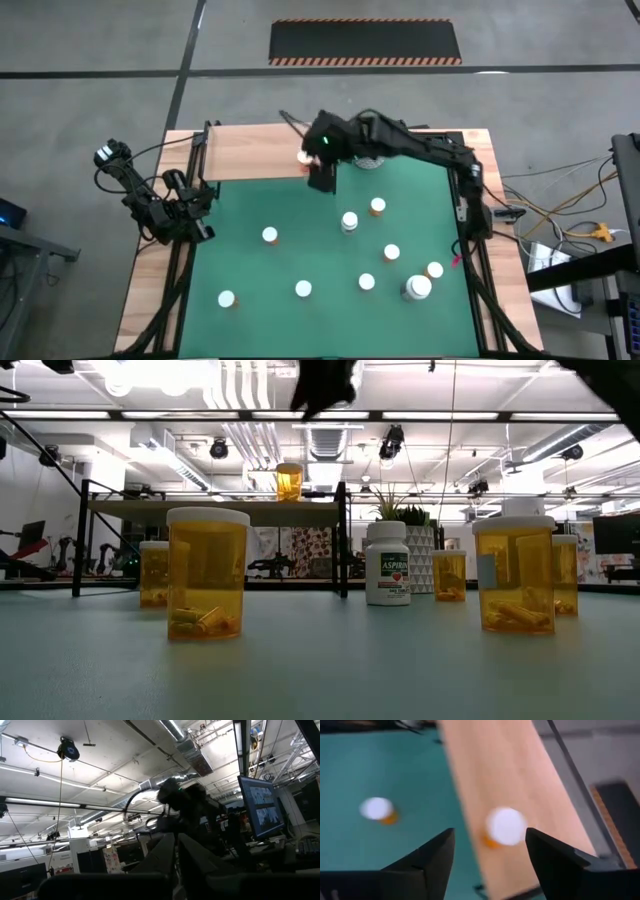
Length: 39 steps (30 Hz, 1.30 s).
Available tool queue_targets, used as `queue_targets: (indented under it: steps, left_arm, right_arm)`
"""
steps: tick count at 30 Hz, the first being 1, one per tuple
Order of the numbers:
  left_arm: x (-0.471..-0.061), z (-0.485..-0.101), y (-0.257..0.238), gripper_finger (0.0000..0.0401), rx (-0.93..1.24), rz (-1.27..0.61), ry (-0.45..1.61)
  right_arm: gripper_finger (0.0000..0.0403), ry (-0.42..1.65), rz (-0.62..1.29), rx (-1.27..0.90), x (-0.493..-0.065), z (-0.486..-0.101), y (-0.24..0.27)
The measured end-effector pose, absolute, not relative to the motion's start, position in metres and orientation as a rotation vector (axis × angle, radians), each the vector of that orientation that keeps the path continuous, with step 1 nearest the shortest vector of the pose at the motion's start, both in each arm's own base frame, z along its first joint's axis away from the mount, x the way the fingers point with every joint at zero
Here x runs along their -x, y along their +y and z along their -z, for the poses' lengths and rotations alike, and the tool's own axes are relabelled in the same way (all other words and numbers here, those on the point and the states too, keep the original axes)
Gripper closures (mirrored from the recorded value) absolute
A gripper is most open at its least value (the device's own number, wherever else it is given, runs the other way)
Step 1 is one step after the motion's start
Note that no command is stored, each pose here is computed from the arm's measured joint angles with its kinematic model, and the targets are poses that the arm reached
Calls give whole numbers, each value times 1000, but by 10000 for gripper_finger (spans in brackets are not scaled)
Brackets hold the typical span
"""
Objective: Pick and place medicine bottles onto shelf by color
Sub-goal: Put the orange pill bottle on the shelf
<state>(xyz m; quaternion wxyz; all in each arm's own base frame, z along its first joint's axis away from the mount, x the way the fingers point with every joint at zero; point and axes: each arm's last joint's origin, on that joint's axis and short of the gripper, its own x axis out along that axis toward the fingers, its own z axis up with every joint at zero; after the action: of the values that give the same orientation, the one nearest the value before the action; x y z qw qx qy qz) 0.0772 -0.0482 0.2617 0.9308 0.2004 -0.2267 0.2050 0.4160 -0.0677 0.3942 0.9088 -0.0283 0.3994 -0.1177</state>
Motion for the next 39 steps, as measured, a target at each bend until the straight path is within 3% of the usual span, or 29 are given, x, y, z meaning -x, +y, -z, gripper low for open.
queue_targets:
  steps: [5, 12, 28, 39]
  left_arm:
    - [-77, -262, -49, 395, -387, -406, -477]
    - [-80, -261, -53, 395, -359, -329, -540]
    - [-94, -274, -71, 395, -206, -183, -601]
    - [-135, -319, -88, 395, -194, -368, -512]
  right_arm:
    - [195, 694, 105, 149, -402, -387, -12]
    - [213, 516, 27, 246, -357, -319, 31]
    - [216, 104, -17, 214, -234, -259, 27]
    - [216, -48, -22, 251, -200, -236, 23]
